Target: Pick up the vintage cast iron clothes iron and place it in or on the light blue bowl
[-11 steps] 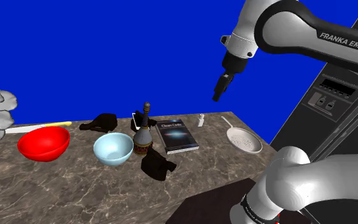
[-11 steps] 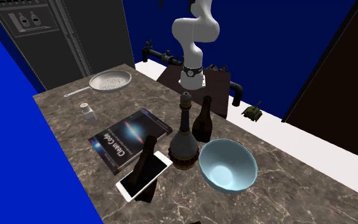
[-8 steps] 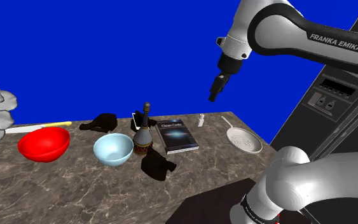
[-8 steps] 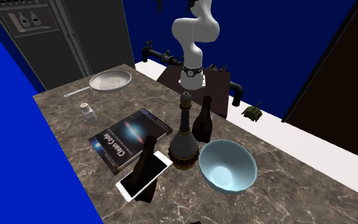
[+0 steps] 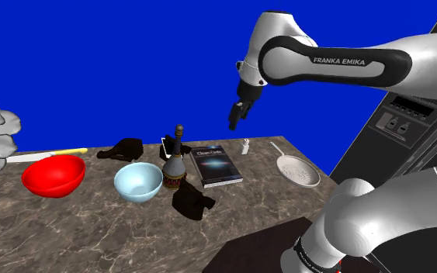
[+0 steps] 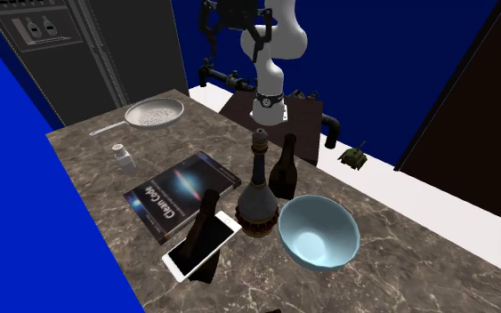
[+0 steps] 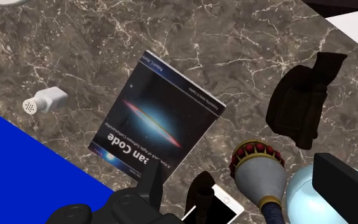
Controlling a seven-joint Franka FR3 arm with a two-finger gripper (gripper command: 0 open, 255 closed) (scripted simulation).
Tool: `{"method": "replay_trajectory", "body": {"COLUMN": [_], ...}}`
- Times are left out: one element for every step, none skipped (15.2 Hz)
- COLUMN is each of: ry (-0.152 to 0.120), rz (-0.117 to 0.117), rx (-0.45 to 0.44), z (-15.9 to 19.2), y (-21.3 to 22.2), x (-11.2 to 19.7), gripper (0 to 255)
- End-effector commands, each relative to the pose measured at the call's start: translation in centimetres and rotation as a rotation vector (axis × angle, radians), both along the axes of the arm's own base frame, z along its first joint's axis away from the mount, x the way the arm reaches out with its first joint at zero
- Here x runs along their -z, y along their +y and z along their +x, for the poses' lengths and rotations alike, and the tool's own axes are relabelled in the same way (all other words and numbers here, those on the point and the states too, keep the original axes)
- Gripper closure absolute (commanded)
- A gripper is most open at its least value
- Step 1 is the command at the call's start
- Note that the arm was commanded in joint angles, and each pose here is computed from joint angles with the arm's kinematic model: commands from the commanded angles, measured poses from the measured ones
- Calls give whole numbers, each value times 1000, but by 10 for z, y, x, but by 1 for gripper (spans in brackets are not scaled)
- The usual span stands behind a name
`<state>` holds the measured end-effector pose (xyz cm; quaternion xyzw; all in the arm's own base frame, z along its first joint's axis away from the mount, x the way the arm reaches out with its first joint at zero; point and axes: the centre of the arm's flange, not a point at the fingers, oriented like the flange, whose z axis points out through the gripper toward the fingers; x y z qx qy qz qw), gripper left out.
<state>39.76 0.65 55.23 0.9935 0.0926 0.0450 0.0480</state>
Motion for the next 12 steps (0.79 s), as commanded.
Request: {"method": "replay_trajectory", "body": {"ry": [-1,0,0,1,1,2,2,2,3,3,4,4], "rz": [3,4,5,6,7,8,9,11,12,13,14,15], "rx": [-1,-1,-2,-2,-3,-3,-4,-4,-4,-5,-5,-6], "z": [24,35,45,56,66,77,87,98,109,119,130,140], "y": [-2,-2,-1,-1,-1,-1,-1,-1,-1,-1,0,0], "x": [14,22,30,38,46,54,62,70,78,86,94,102], "gripper": [0,0,0,0,0,0,0,0,0,0,0,0]}}
